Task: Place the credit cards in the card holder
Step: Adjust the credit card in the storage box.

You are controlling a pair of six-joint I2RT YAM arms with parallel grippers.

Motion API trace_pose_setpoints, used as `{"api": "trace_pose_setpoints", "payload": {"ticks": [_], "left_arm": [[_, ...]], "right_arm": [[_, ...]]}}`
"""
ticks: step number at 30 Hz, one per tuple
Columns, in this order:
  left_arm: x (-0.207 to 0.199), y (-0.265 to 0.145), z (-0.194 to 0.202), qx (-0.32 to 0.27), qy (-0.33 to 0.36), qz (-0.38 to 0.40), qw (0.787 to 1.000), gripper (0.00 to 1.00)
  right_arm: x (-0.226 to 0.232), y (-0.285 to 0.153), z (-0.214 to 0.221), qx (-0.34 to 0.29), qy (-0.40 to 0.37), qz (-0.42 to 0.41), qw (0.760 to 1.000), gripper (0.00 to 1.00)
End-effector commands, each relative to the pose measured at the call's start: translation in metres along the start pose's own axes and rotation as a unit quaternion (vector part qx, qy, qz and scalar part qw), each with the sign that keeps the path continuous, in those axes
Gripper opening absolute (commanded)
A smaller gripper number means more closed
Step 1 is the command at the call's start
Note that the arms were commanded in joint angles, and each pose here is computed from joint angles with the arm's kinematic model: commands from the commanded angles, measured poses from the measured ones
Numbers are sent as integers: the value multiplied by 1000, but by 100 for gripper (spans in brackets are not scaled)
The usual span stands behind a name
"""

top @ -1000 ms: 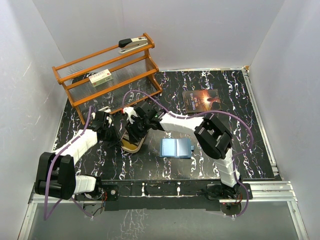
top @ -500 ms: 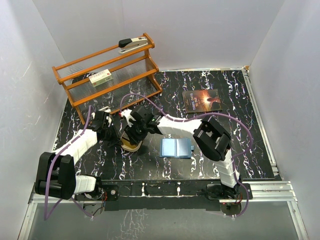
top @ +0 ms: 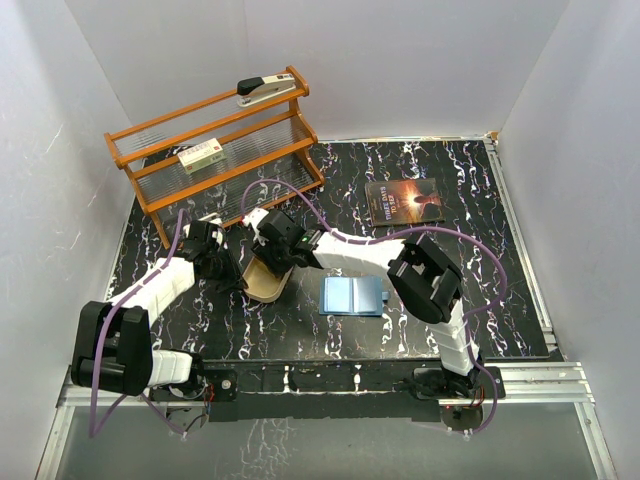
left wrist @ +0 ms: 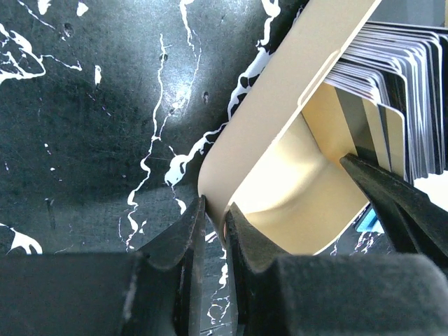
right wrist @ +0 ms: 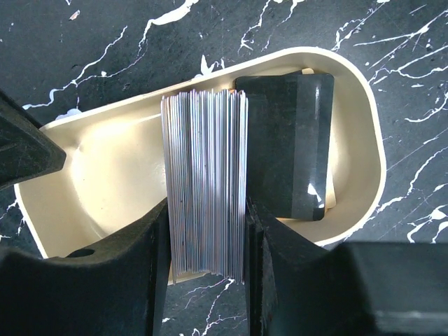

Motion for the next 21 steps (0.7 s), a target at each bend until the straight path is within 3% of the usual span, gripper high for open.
{"api": "trace_pose_setpoints", "payload": {"ticks": [1,8,17,21], "left_arm": [[-7,-4,-6,0,17,40,999,0],[-7,-4,-5,5,23,45,999,0],[-8,-2,-5,7,22,53,998,0],[-8,-1,-4,9,20,55,998,0]], "right_arm": [[-15,-2,-10,-22,-9,65,998,11],[-23,0,-19,-41,-10,96,995,15],[-16,-14,-27,-53,-9,61,997,49],[-15,-22,-34,-66,-11,57,996,55]]}}
Point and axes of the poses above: each gripper's point midway between its finger pads, its own y axis out along the fingers, its own x axis along the line the jaws close on, z = x × y, the point moved 10 cm from there along -y, back along the fingers, and after that the axes turned 13 degrees about y, right-handed, at the moved point
